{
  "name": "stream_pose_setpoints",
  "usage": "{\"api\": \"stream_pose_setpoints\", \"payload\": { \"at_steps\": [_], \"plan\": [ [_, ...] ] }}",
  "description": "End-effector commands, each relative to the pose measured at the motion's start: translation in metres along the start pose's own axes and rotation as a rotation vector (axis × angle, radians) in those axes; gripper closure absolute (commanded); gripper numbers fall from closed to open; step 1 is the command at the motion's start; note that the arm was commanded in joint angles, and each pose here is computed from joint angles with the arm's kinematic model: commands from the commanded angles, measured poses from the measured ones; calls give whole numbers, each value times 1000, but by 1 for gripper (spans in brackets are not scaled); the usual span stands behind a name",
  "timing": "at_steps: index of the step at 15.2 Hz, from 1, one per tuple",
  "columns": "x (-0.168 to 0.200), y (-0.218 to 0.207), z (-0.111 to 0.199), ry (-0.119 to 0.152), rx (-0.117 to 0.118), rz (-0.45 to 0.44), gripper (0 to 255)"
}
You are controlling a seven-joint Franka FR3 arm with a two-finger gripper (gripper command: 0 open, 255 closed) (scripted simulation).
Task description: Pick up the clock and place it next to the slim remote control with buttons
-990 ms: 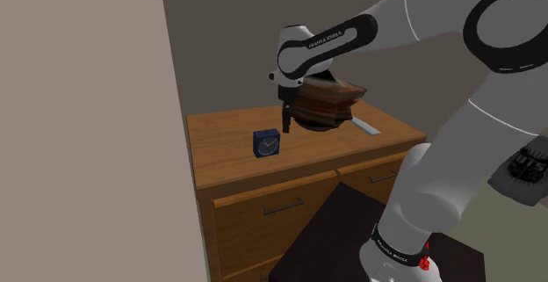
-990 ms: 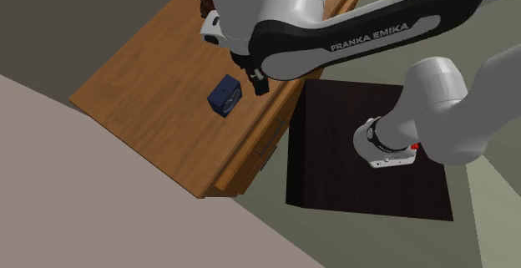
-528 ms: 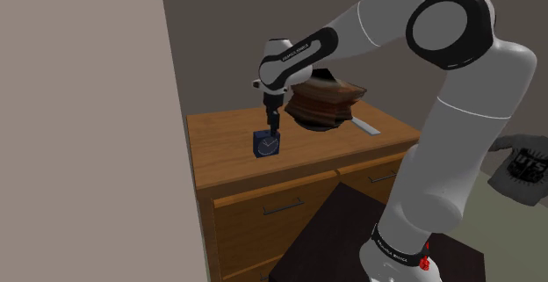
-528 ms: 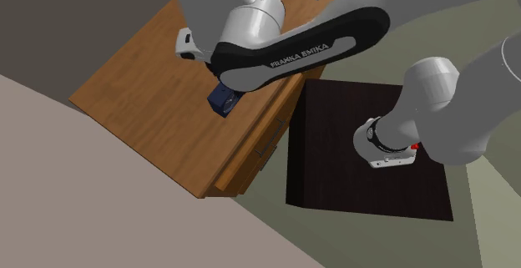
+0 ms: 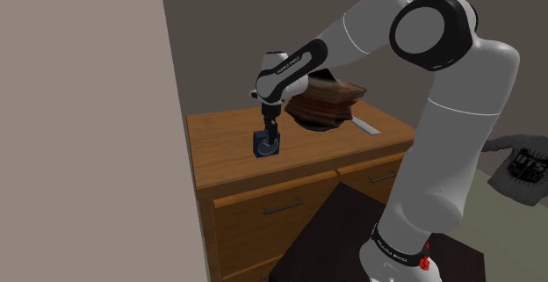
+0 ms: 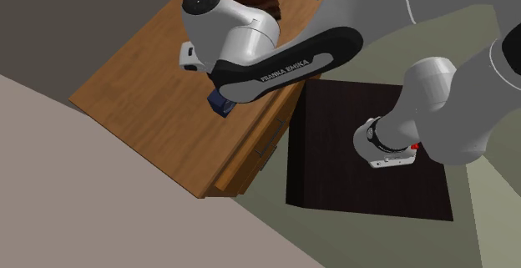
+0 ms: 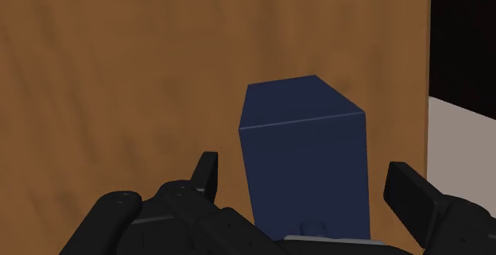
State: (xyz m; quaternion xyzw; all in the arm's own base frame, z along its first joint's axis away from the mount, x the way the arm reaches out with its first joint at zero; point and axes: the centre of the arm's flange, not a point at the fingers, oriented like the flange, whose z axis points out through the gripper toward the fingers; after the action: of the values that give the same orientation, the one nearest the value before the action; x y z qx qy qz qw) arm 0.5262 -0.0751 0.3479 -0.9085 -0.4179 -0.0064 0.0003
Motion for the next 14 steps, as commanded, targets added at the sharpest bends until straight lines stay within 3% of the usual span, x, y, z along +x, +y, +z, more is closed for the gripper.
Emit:
{"api": "stream_pose_setpoints", "payload": {
  "at_steps": [1, 7, 8, 14],
  "plan": [
    [0, 0, 2, 0, 0, 0, 0],
    [0, 0, 2, 0, 0, 0, 0],
    [0, 0, 2, 0, 0, 0, 255],
    [0, 0, 2, 0, 0, 0, 255]
  ]
}}
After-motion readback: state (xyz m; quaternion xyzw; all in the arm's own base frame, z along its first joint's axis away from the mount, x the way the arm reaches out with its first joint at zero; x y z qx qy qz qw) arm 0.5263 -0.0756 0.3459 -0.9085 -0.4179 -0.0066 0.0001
